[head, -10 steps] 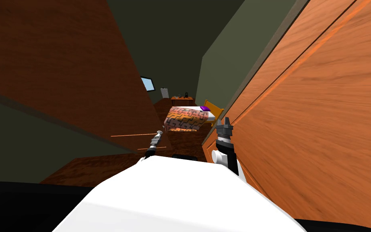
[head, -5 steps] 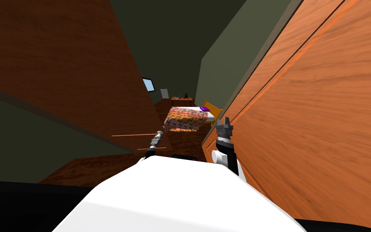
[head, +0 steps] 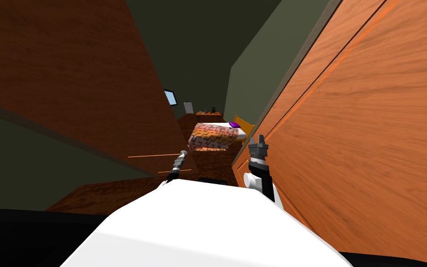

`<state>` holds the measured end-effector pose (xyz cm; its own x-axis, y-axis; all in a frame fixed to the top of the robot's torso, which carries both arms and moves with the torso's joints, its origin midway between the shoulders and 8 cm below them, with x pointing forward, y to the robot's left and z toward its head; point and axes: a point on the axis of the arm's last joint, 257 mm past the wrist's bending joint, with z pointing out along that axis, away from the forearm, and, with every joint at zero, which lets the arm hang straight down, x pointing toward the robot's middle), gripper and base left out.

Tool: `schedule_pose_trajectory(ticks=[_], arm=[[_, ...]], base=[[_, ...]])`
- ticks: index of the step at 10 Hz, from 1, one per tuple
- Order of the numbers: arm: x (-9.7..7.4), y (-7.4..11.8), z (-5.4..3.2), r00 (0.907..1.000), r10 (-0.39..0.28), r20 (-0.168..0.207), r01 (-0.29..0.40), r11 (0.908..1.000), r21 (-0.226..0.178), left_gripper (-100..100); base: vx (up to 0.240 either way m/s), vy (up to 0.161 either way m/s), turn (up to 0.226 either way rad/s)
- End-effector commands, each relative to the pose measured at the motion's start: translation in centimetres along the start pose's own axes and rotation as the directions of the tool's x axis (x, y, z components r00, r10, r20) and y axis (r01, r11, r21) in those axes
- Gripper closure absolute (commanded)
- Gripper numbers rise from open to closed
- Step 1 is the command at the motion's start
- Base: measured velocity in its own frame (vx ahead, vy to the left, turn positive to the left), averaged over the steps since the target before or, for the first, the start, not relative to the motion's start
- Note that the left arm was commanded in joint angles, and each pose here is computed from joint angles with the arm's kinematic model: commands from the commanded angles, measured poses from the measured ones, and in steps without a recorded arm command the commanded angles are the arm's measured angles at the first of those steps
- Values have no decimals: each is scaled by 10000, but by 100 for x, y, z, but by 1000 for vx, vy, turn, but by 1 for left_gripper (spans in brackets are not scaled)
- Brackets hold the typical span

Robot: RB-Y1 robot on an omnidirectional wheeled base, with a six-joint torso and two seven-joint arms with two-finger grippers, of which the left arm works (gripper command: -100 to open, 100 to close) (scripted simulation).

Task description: Pull the door open

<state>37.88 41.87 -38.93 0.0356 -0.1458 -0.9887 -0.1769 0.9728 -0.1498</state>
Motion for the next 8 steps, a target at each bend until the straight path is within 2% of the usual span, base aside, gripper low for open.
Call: schedule_pose_trajectory(ticks=[1, 4, 5, 8], arm=[[0, -17, 6, 9987, -506, 32, 506, 9987, 1, 100], [-20, -21, 27, 9879, -1549, 120, 1549, 9879, -28, 100], [-20, -21, 27, 9869, -1610, 120, 1611, 9869, -27, 100], [-41, -24, 50, 9632, -2680, 218, 2682, 9634, -43, 100]], base=[[-32, 12, -34], [-39, 15, -47], [-38, 12, -20], [-39, 15, -49]])
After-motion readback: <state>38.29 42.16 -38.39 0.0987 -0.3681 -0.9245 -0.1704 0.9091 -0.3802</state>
